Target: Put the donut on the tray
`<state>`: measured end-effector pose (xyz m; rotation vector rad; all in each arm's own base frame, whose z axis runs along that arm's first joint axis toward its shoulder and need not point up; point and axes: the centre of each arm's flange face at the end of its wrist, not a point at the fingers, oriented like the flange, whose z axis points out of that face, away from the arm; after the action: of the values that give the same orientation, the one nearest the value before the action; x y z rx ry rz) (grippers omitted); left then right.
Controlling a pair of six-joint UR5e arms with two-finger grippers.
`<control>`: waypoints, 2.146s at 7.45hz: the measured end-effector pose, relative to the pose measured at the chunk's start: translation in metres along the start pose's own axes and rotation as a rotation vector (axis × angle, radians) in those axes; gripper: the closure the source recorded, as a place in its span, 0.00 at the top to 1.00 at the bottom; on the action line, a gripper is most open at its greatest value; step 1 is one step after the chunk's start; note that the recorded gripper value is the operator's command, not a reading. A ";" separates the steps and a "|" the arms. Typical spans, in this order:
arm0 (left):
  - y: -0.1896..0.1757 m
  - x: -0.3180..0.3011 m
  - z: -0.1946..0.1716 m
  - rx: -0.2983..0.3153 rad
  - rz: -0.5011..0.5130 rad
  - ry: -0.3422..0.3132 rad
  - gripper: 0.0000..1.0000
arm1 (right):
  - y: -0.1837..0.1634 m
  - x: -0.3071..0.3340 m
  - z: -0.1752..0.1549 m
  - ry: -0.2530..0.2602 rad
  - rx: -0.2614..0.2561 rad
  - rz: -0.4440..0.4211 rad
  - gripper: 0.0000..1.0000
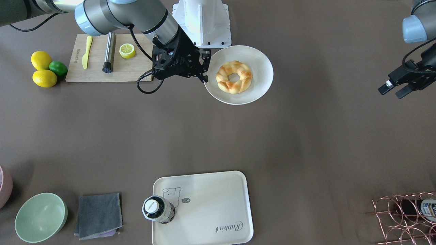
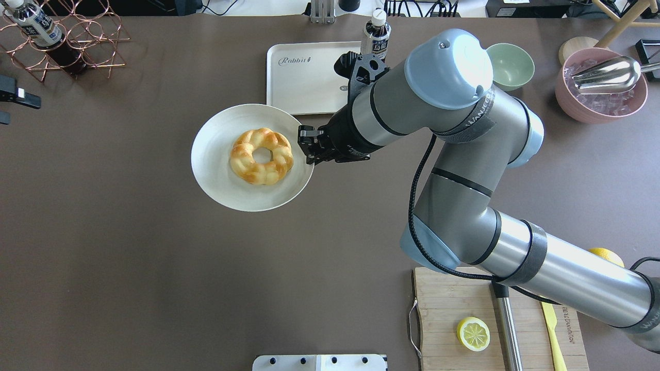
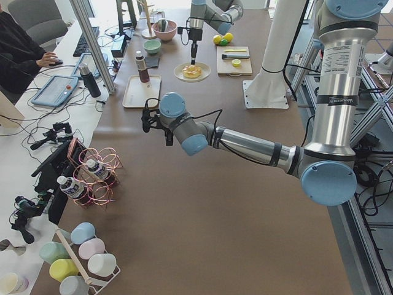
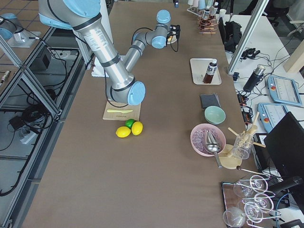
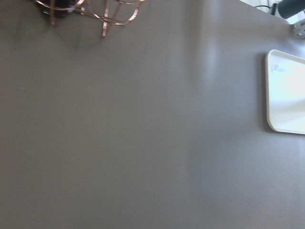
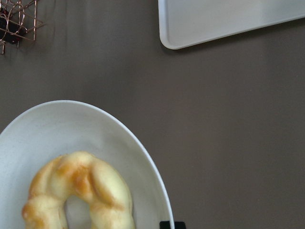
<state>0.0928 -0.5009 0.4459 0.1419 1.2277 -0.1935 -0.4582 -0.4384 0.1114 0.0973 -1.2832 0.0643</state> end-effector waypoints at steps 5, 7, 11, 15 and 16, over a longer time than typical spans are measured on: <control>0.006 0.176 0.080 -0.009 -0.121 0.120 0.97 | 0.001 -0.021 0.017 0.021 0.044 0.010 0.00; 0.033 0.216 0.103 0.001 -0.125 0.145 0.97 | -0.007 -0.030 0.022 0.052 0.057 0.025 0.00; 0.060 0.235 0.131 -0.011 -0.124 0.148 0.64 | -0.027 -0.024 0.012 0.092 0.080 0.051 0.00; 0.080 0.252 0.145 -0.016 -0.103 0.161 0.26 | -0.049 -0.012 0.011 0.123 0.101 0.061 0.00; 0.081 0.254 0.143 -0.017 -0.100 0.165 0.30 | -0.051 -0.010 0.013 0.129 0.101 0.062 0.00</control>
<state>0.3241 -0.4700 0.2537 0.0830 1.4018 -0.2627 -0.4681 -0.4901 0.1038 0.1377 -1.1541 0.1858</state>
